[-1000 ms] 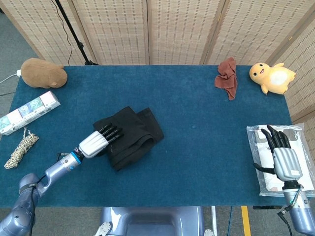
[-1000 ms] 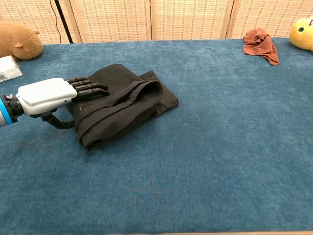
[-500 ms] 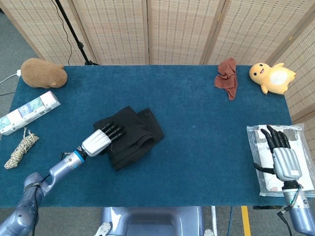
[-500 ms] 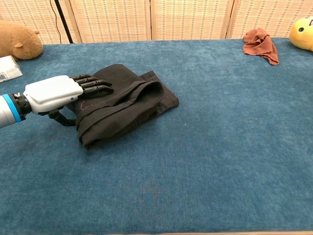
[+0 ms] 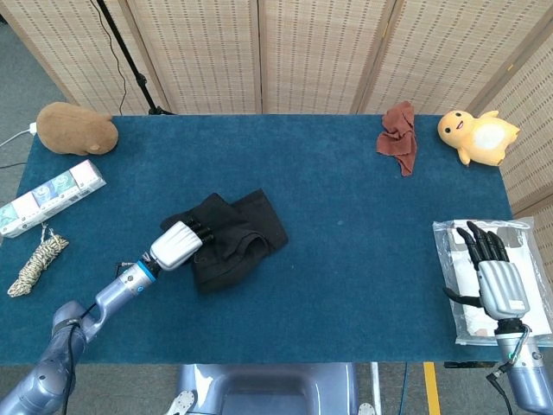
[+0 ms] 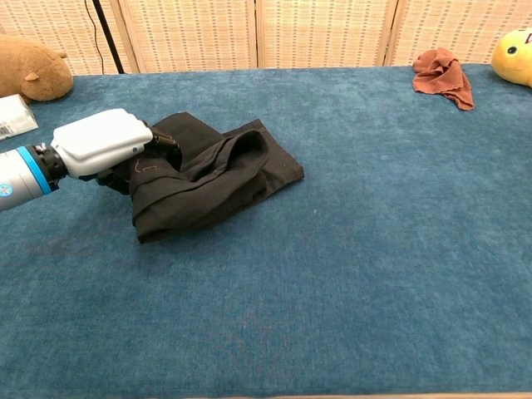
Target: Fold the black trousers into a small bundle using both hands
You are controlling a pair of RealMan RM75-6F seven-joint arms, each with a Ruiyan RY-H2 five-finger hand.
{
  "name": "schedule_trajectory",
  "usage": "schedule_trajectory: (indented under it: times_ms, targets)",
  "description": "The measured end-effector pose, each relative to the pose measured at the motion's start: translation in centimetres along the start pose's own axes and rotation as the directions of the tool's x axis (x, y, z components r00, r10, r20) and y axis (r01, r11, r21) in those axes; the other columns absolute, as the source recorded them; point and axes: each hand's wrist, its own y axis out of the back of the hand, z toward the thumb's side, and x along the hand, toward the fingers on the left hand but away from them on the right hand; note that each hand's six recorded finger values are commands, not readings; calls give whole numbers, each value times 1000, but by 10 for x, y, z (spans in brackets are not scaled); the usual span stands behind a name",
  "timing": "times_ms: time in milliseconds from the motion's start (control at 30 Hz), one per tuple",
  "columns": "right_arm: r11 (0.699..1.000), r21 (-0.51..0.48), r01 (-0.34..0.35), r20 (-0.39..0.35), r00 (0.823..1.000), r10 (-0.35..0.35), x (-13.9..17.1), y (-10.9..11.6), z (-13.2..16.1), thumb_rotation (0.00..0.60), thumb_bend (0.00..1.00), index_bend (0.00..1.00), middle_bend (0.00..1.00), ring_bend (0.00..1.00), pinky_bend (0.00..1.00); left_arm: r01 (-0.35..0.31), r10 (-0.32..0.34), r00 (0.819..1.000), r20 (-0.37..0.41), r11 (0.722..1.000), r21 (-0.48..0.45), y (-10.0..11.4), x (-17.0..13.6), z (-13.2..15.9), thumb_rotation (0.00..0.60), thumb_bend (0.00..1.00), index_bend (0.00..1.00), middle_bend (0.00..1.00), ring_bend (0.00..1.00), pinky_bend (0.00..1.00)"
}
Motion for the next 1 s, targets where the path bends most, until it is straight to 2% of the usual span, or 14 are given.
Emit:
schedule_trajectory:
  times_ms: [200,400,500,567,733,800,867,933,1000]
  targets:
    - [1000,-1,2,-2,1000,-2,0,0,1,600,0,0,0,0,0,-28,28,999,29,1000,4,10,-2,-2,600,781,791,625,557,456]
    - [1000,2,-10,-7,1000,10,1,-3,2,600,0,0,0,0,0,-91,92,994,55,996,-18,29,-38,-14,600,774,791,625,556,456]
    - [1000,4,-27,-7,1000,27,1,-8,3,600,0,0,0,0,0,-116,117,992,45,993,-30,36,-76,-25,600,764,791,625,552,456]
    - [999,9,-37,-13,999,37,1,-11,5,600,0,0,0,0,0,-110,111,994,21,993,-35,38,-108,-35,600,763,791,625,551,456]
    - [998,25,-52,-40,998,53,1,-18,16,600,0,0,0,0,0,-37,33,997,-74,998,-57,33,-188,-54,600,763,778,620,542,456]
    - [998,28,-55,-47,997,56,1,-20,19,600,0,0,0,0,0,-4,-3,995,-98,998,-64,29,-211,-56,600,764,751,601,524,456]
    - [998,30,-59,-54,997,60,1,-22,22,600,0,0,0,0,0,32,-39,993,-115,997,-67,25,-230,-56,600,757,675,536,464,442]
    - [998,30,-62,-61,996,64,0,-23,25,600,0,0,0,0,0,57,-65,990,-122,996,-69,21,-240,-55,600,714,547,402,353,359]
    - [998,29,-64,-65,996,66,0,-24,26,600,0,0,0,0,0,73,-81,988,-127,995,-72,18,-243,-55,600,596,370,201,201,208]
